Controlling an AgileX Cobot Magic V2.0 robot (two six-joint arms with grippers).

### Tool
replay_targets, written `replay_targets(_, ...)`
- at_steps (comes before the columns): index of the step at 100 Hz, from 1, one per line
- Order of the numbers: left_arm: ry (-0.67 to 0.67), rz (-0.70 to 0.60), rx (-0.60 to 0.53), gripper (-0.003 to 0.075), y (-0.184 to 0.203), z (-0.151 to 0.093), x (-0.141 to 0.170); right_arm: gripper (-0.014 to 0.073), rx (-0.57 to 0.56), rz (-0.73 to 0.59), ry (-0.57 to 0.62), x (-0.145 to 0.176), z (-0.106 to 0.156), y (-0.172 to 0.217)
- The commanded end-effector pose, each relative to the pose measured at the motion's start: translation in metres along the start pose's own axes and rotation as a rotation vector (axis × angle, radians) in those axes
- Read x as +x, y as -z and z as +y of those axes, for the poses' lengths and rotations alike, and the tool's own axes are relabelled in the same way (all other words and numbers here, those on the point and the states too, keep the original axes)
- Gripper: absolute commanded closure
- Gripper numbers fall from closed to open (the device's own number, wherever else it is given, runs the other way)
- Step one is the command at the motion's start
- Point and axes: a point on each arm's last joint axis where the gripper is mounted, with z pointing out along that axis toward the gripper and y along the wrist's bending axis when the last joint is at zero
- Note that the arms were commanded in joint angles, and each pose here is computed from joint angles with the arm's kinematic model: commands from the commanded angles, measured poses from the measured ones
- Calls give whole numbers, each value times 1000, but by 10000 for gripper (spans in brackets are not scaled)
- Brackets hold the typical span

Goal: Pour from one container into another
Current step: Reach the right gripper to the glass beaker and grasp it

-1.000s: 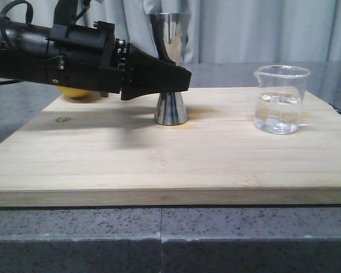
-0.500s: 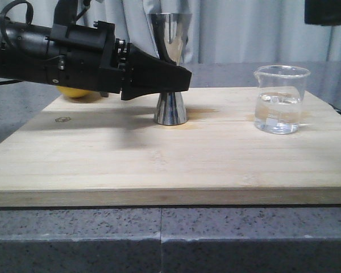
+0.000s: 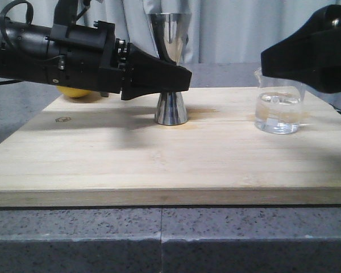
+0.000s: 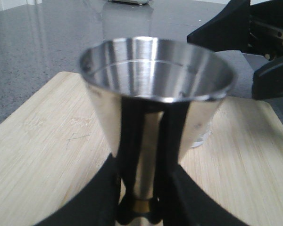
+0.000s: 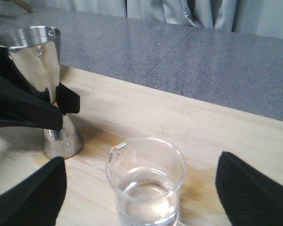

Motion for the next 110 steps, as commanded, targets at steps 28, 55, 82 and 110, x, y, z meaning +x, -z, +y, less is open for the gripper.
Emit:
replay_targets(28, -35, -147, 38, 584, 1, -7, -31, 10, 22, -150, 22, 2, -1, -10)
replay_targets(55, -35, -147, 38, 584, 1, -7, -31, 10, 31, -143, -1, 12, -1, -25)
replay_targets(82, -35, -147, 38, 584, 1, -7, -31, 10, 37, -135, -14, 22, -1, -36)
replay_targets(110, -35, -147, 38, 584, 1, -7, -31, 16, 39, -117, -10, 30, -1, -42)
